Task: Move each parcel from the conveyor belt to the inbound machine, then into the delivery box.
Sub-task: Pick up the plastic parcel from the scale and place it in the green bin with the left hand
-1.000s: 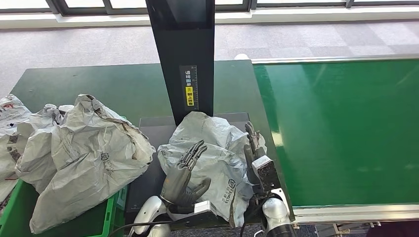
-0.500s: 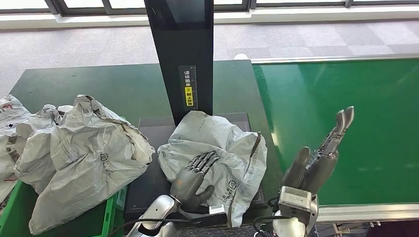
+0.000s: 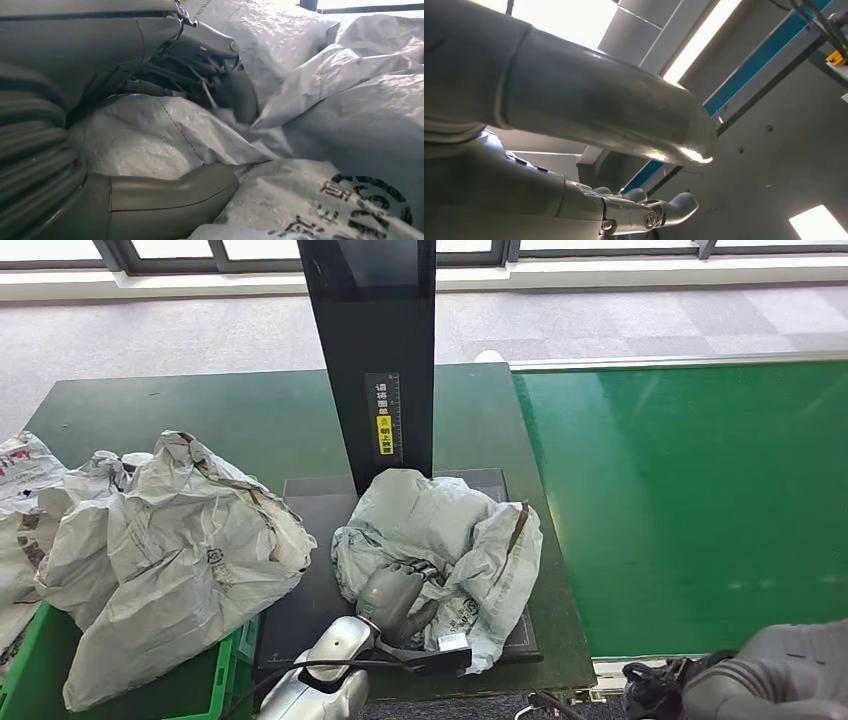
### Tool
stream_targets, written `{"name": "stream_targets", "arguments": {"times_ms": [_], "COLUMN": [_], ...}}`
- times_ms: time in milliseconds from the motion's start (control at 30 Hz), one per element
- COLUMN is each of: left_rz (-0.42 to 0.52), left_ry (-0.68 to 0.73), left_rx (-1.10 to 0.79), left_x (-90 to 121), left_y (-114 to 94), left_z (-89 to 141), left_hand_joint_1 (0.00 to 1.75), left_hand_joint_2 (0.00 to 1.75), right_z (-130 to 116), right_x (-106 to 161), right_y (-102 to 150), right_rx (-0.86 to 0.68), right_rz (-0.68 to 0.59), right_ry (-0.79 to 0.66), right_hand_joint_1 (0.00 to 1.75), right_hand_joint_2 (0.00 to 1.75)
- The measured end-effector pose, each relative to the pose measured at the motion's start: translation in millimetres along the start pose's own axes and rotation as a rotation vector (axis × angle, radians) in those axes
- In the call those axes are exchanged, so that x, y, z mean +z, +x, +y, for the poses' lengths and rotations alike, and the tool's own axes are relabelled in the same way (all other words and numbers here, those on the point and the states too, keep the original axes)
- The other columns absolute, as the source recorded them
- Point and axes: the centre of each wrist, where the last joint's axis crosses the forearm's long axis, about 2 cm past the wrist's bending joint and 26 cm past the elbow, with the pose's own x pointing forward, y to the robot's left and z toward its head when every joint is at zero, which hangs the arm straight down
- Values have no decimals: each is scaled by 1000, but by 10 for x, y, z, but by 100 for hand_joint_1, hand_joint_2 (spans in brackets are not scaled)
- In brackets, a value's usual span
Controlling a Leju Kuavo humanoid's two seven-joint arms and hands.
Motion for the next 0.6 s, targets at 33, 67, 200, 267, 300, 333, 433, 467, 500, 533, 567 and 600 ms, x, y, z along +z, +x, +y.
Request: {"name": "stream_targets", "arguments": {"times_ms": [33, 67, 200, 267, 300, 333, 433, 467, 500, 533, 567, 600], "left_rz": [2, 4, 2, 1, 2, 5, 25, 36, 47, 62, 79, 98], "left_ry": [-3, -5, -9, -11, -12, -12, 0, 9, 21, 37, 57, 84], "left_rx": [-5, -8, -14, -15, -16, -17, -34, -43, -52, -61, -67, -71], "left_x": [-16, -29, -65, -78, -81, -83, -84, -86, -89, -93, -98, -101], "left_y": [3, 6, 18, 22, 23, 24, 24, 23, 22, 21, 19, 18], "left_z": [-2, -5, -5, -3, -4, -6, -9, -8, -3, 2, 9, 19], "left_hand_joint_1": [175, 175, 175, 175, 175, 175, 175, 175, 175, 175, 175, 175], "left_hand_joint_2": [175, 175, 175, 175, 175, 175, 175, 175, 175, 175, 175, 175], "right_z": [5, 10, 22, 25, 26, 27, 28, 28, 29, 30, 31, 33], "right_x": [-10, -19, -45, -49, -51, -54, -55, -55, -55, -56, -60, -63], "right_y": [-3, -7, -16, -18, -19, -20, -21, -21, -21, -22, -22, -23], "right_rx": [0, -1, -2, -2, -2, -2, -5, -6, -6, -7, -7, -7], "right_rz": [-3, -5, -12, -13, -13, -14, -11, -10, -9, -8, -9, -9], "right_ry": [-3, -7, -16, -18, -19, -20, -23, -23, -24, -25, -27, -28], "right_hand_joint_1": [0, 0, 0, 0, 0, 0, 0, 0, 0, 0, 0, 0], "right_hand_joint_2": [0, 0, 0, 0, 0, 0, 0, 0, 0, 0, 0, 0]}}
